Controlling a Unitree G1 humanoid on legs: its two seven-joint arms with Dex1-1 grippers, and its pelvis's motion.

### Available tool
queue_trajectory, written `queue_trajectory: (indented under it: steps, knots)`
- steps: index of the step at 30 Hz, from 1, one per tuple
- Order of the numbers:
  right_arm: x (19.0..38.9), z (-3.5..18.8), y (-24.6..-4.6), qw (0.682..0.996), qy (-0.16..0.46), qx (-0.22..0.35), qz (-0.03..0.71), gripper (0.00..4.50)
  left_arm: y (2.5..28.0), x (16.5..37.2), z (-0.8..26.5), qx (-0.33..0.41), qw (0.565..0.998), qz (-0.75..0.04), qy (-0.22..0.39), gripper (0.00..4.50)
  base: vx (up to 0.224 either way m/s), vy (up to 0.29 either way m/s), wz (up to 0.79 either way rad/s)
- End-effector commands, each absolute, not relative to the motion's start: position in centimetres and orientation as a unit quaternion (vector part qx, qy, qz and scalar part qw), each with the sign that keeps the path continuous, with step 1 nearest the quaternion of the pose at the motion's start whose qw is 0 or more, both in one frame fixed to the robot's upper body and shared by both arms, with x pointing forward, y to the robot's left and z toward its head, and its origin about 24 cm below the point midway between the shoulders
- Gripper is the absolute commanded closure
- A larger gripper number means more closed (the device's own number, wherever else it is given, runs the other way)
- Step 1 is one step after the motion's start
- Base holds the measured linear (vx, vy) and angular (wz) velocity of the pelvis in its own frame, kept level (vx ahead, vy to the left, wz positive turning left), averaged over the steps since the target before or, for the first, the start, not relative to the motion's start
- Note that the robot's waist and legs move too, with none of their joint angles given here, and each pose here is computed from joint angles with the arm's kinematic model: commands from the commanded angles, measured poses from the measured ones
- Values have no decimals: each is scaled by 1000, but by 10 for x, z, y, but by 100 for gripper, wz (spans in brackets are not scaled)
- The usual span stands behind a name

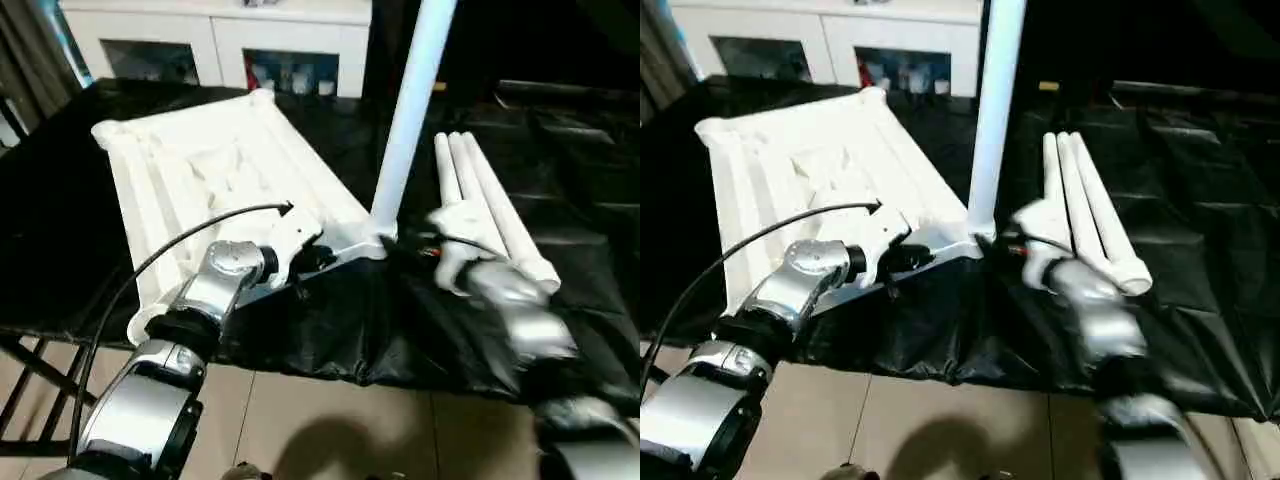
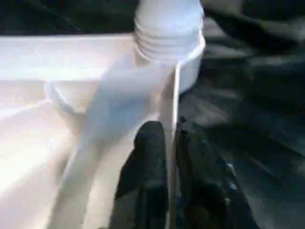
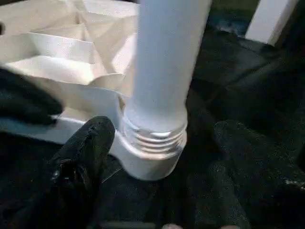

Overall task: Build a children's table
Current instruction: Rotate leg to tighten, then rotate table base

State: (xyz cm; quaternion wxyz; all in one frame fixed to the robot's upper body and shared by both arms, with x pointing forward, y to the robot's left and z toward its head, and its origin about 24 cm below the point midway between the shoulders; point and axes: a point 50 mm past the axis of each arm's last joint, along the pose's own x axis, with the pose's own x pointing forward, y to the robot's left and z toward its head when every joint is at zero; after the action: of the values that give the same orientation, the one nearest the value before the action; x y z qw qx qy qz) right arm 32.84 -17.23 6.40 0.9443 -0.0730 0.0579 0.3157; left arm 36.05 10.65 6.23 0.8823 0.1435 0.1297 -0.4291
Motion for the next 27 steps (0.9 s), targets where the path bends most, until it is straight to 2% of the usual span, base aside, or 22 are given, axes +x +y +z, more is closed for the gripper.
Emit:
queue_trajectory:
  steps: [1,4,5,7,9,10,11,13,14,16,18,27]
  knots:
    - [324,69,-175,943,58,-69,321,62,124,378,99,133,921,-360,61,366,0,0,0]
    - [320,68,-172,940,66,-65,327,62,136,383,109,129,935,-328,48,366,0,0,0]
    - [316,64,-160,934,81,-58,344,62,162,388,122,149,950,-271,38,366,0,0,0]
    - [311,61,-147,926,90,-59,362,62,185,389,131,168,958,-228,38,366,0,0,0]
    - [312,52,-135,929,115,-61,346,62,213,386,132,209,957,-190,63,366,0,0,0]
    - [313,49,-131,932,123,-61,337,92,222,384,132,225,955,-179,74,395,0,0,0]
    - [313,49,-131,932,124,-60,336,99,224,383,131,225,955,-177,76,402,0,0,0]
    - [316,39,-119,932,152,-50,325,102,255,377,129,248,955,-116,115,402,0,0,0]
    - [317,38,-118,932,157,-52,323,117,260,375,128,255,953,-108,122,405,0,0,0]
    - [320,33,-112,931,177,-59,315,141,277,368,121,284,942,-89,157,438,0,0,0]
    - [321,32,-111,931,181,-64,310,144,280,366,118,282,940,-87,168,442,0,0,0]
    - [336,29,-109,941,205,-87,255,220,287,355,93,297,919,-94,242,450,0,0,0]
